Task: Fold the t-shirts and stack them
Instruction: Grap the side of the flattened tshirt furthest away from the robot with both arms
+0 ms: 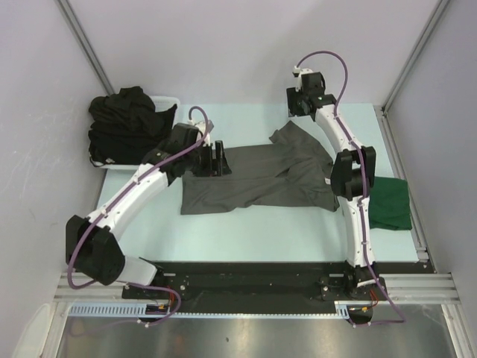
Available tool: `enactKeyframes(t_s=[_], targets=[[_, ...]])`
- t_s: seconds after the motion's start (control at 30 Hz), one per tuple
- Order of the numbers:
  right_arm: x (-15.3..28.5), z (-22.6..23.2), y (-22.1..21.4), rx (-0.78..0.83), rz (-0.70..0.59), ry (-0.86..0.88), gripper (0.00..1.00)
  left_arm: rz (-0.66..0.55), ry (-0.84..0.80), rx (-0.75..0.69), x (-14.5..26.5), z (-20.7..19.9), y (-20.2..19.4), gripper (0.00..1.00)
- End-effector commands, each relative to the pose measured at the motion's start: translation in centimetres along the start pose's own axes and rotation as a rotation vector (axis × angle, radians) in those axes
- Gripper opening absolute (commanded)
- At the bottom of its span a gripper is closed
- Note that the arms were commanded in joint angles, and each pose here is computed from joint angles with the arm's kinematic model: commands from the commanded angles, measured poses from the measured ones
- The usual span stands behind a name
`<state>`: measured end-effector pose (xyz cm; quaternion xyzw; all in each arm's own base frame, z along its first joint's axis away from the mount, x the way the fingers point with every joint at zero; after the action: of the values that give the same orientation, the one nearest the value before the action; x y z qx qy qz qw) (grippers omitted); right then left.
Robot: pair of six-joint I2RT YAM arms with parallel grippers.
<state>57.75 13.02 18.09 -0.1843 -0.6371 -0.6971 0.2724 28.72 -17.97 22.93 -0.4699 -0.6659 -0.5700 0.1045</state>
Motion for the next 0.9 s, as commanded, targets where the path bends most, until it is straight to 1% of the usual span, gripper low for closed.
enactKeyframes(t_s=[0.0,0.03,0.07,0.1,0.17,0.2,0.3,0.5,0.87], targets=[[-2.0,-2.6,2.2,-0.063,-0.081,0.102,0.59,-0.077,-0.083,0.041,1.4,-2.0,0.2,0.78],[-2.4,-2.7,2.1,-0.089,-0.076,0.134,0.60,-0.072,-0.080,0.044,1.4,-2.2,0.2,0.78],[-2.5,-3.8,2.8,-0.109,-0.099,0.140,0.60,-0.054,-0.084,0.032,1.4,-2.7,-0.2,0.78],[-3.2,-4.2,2.4,-0.142,-0.092,0.156,0.61,-0.057,-0.078,0.025,1.5,-3.0,-0.1,0.79],[-3.3,-5.4,3.4,-0.172,-0.127,0.193,0.63,-0.030,-0.074,0.012,1.3,-3.6,-0.2,0.79],[-4.2,-6.0,2.8,-0.210,-0.114,0.203,0.63,-0.015,-0.071,0.010,1.1,-3.7,-0.3,0.79],[-5.3,-7.1,2.7,-0.273,-0.125,0.252,0.63,0.004,-0.073,-0.002,0.8,-4.5,-0.2,0.80],[-6.7,-5.7,1.2,-0.322,-0.091,0.337,0.63,0.038,-0.076,-0.021,-0.2,-5.6,0.6,0.80],[-8.5,-4.1,-1.5,-0.352,-0.023,0.385,0.62,0.073,-0.086,-0.029,-1.3,-6.0,0.5,0.80]])
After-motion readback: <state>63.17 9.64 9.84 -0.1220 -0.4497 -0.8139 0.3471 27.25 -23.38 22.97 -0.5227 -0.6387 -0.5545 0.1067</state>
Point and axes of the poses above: each gripper's point midway between its finger pads, its own x axis back along the fingers, its own z axis along the line the jaws close on, y = z × x, the point moved 6 cm from there along x, back along the fingers, and after that the axes turned 9 degrees about -x, right-handed, at the moved point
